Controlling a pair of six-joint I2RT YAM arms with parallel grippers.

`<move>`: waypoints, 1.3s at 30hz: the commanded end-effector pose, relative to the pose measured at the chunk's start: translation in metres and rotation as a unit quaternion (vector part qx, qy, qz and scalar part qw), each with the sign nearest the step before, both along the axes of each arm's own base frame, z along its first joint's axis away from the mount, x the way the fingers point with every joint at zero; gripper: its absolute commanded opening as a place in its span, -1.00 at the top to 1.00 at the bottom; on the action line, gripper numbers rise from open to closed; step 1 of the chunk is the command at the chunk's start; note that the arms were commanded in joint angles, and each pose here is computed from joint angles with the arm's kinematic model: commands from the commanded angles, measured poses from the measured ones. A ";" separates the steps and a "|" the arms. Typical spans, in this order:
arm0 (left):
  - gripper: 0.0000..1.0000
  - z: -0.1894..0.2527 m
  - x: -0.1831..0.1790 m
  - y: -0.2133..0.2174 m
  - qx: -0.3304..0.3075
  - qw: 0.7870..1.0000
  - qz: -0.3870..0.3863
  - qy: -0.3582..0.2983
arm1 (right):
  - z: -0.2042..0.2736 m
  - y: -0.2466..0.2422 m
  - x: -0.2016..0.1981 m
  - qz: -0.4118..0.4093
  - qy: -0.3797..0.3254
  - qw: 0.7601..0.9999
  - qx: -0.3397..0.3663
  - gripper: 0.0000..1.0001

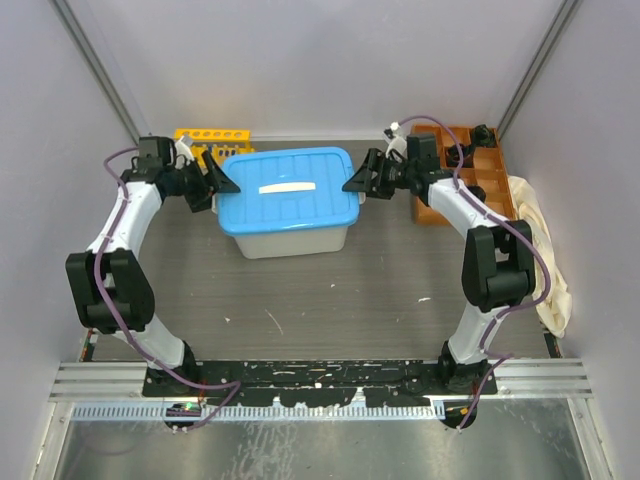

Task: Organize the chemistry lab equipment
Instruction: Close the lid of the storage box.

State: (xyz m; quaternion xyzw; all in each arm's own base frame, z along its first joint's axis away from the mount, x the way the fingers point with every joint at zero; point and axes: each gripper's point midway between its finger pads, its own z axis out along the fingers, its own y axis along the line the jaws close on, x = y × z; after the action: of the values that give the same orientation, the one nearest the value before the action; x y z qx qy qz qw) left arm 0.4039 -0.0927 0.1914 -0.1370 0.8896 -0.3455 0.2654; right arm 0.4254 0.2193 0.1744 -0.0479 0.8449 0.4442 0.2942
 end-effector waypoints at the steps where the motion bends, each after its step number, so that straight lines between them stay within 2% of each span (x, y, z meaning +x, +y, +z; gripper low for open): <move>1: -0.46 0.046 -0.006 -0.024 -0.014 0.998 -0.041 -0.052 | 0.038 0.010 -0.003 0.014 -0.061 0.998 -0.016 -0.28; 21: -0.44 0.084 -0.018 -0.058 0.073 0.991 -0.078 -0.081 | 0.063 0.038 -0.014 0.020 -0.098 0.990 -0.095 -0.22; 29: -0.43 0.068 -0.023 -0.052 0.097 0.990 -0.079 -0.062 | 0.069 0.043 -0.015 0.018 -0.104 0.989 -0.100 -0.13; 34: -0.42 0.055 -0.023 -0.049 0.107 0.990 -0.076 -0.049 | 0.069 0.043 -0.016 0.017 -0.104 0.989 -0.100 0.05; 39: -0.34 0.044 -0.023 -0.044 0.128 0.989 -0.068 -0.034 | 0.067 0.043 -0.018 0.015 -0.105 0.989 -0.107 0.07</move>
State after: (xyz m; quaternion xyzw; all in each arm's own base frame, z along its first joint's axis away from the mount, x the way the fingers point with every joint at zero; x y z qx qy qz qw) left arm 0.3782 -0.1017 0.2054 -0.0771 0.9453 -0.1944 0.2504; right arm 0.4279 0.2256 0.1897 -0.0818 0.8905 0.2956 0.3361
